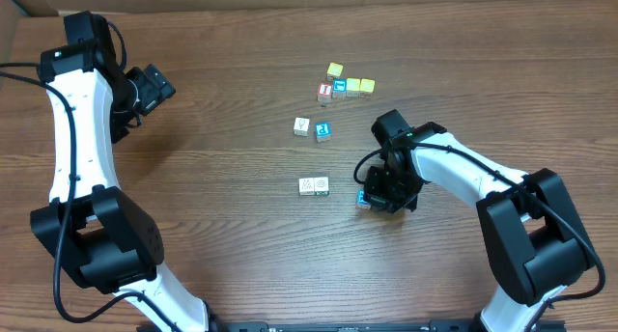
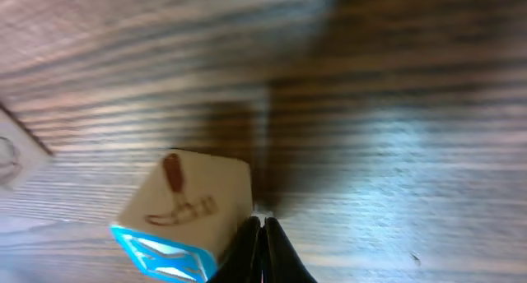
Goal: Flip 5 blocks
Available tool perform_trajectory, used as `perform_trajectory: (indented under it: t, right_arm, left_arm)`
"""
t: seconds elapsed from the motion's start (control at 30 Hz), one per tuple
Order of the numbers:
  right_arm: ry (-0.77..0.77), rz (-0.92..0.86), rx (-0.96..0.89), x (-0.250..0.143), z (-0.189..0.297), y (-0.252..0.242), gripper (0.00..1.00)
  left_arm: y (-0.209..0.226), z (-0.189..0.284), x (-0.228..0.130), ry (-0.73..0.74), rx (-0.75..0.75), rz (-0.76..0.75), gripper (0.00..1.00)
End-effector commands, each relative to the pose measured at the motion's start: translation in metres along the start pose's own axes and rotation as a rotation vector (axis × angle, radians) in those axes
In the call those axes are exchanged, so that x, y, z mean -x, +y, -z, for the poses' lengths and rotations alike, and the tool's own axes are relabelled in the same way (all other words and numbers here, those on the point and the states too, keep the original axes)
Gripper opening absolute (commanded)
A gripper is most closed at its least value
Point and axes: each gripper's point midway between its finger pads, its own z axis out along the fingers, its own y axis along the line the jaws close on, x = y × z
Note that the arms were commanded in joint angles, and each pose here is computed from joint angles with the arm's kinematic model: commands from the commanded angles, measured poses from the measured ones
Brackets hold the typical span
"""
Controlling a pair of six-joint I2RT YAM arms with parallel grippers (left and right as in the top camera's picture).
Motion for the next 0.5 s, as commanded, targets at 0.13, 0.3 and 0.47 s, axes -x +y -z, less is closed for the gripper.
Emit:
perform_trajectory:
  t: [0.13, 0.3, 0.47]
  right_arm:
    - [-0.016, 0.022, 0.087, 0.001, 0.006, 0.02, 0.04]
    - [-0.051, 0.042, 0.122, 0.01, 0.008, 0.028, 0.05]
    - [-0.058, 0.059, 0.166, 0.013, 0.009, 0.038, 0.05]
  left_arm:
    - [-0.002, 0.009, 0.005, -0.026, -0.008, -0.004, 1.0]
    - [-0.002, 0.009, 0.005, -0.026, -0.009, -0.004, 1.0]
    - [-0.002, 0.009, 0.005, -0.026, -0.009, -0.004, 1.0]
